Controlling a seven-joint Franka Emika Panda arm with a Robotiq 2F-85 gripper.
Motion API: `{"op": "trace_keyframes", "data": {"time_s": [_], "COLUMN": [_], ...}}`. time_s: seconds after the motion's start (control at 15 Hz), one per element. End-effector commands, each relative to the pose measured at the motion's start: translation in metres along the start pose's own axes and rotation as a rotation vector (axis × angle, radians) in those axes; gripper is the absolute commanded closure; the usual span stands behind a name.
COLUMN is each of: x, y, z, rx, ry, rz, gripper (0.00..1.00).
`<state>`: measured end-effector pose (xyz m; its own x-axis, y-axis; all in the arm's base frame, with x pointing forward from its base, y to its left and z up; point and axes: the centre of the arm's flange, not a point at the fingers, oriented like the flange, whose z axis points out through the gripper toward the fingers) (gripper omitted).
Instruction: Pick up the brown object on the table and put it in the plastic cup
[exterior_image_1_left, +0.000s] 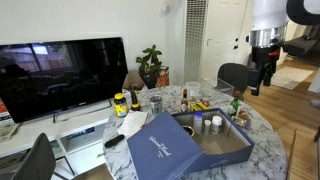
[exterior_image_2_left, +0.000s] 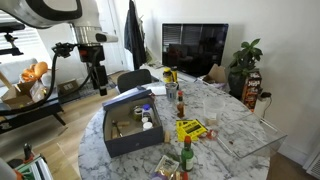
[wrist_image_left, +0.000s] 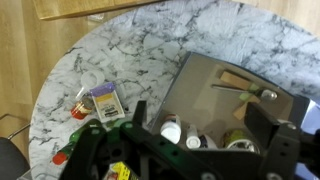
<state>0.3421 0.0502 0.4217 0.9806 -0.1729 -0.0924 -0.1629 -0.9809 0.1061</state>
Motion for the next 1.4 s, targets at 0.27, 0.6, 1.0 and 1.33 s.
{"op": "trace_keyframes", "data": {"time_s": [0.27,0.6,1.0,1.33], "x": [0.016,0.036,0.071,0.068], "y": [0.028,0.072,0.121,0.124], "z": [-0.065,-0.063,-0.005,-0.007], "rx": [0.167,0.162,0.108,0.130], "ry": [0.167,0.242,0.286,0.269], "rz": [0.297,0.551,0.865,0.841], "gripper": [0.00,0.00,0.00,0.00]}}
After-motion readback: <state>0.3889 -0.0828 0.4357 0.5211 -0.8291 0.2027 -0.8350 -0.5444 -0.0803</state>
